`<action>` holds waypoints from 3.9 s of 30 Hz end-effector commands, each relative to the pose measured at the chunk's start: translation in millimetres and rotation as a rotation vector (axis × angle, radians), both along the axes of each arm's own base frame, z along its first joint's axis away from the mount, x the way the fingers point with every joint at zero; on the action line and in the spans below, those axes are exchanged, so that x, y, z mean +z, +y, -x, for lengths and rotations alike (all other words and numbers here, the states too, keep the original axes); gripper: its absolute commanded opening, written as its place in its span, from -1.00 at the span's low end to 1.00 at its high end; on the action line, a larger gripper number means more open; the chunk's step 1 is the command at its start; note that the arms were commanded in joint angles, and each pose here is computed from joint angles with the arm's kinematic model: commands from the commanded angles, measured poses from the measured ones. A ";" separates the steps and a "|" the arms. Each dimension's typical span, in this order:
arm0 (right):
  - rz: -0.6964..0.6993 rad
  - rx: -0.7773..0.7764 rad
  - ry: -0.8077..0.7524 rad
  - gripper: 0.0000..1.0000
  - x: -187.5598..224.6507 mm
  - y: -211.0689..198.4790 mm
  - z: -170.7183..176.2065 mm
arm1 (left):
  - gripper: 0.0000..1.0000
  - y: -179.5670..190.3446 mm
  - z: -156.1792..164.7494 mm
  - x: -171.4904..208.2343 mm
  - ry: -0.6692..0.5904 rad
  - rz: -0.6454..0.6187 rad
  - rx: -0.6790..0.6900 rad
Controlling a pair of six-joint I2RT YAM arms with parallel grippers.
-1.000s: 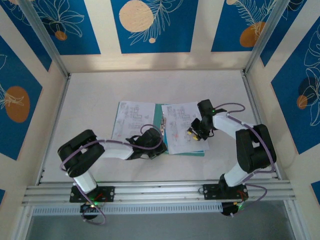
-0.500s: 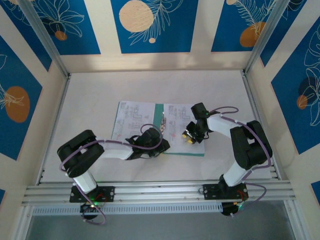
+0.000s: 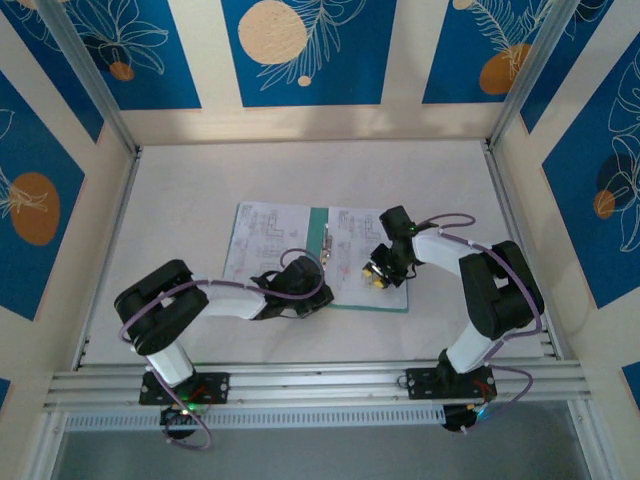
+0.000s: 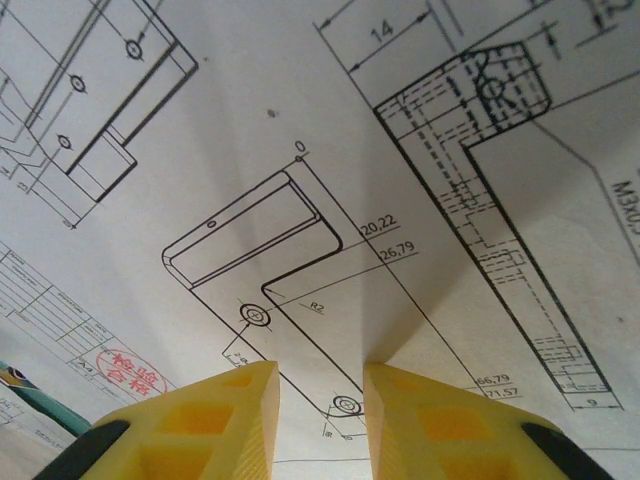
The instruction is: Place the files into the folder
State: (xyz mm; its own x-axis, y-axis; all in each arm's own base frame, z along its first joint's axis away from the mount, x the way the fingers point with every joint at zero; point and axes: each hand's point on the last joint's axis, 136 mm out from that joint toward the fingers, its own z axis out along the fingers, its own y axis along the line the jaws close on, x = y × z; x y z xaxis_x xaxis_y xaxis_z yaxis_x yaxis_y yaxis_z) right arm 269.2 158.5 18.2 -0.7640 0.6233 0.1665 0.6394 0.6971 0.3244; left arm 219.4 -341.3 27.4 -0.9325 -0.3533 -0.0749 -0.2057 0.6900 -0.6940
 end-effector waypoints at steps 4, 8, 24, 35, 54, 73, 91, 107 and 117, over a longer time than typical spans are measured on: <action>0.053 0.029 -0.034 -0.27 16.7 -4.5 -3.9 | -1.00 5.8 -3.0 -3.0 0.007 -0.023 0.022; 0.074 0.057 -0.111 -0.10 45.0 -5.8 -16.6 | -1.00 6.9 -3.7 -2.8 0.012 0.003 0.055; 0.092 0.038 -0.174 -0.03 71.2 -27.6 -24.1 | -1.00 6.9 -4.9 0.1 0.004 0.010 0.074; 0.096 0.023 -0.186 -0.02 75.9 -35.4 -25.9 | -0.58 9.1 -3.1 4.6 -0.005 -0.003 0.074; 0.095 0.061 -0.226 -0.02 86.5 -31.9 -18.9 | -0.31 82.2 3.2 30.6 -0.043 -0.153 0.113; 0.070 0.196 -0.321 -0.03 114.4 3.3 -10.0 | -0.50 207.7 -39.6 -3.1 0.053 -0.367 0.057; 0.070 0.207 -0.303 -0.58 120.0 30.6 -93.8 | -0.62 184.7 -15.3 -19.9 0.069 -0.310 0.061; 0.061 0.344 -0.215 -1.00 55.2 87.2 -176.8 | -0.64 182.4 -15.6 -12.8 0.054 -0.294 0.083; 0.037 0.389 -0.177 -1.00 36.8 101.2 -175.9 | -0.65 178.6 -15.3 -15.2 0.054 -0.296 0.083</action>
State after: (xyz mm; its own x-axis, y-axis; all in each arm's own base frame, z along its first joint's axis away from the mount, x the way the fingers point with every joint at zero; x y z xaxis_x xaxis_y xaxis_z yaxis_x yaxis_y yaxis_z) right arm 451.2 252.5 58.7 -0.9462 0.3203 -0.0471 0.2813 0.8854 0.3701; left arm 243.9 -165.3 20.0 -0.9059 -0.3937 -0.1562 -0.2788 0.8320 -0.4797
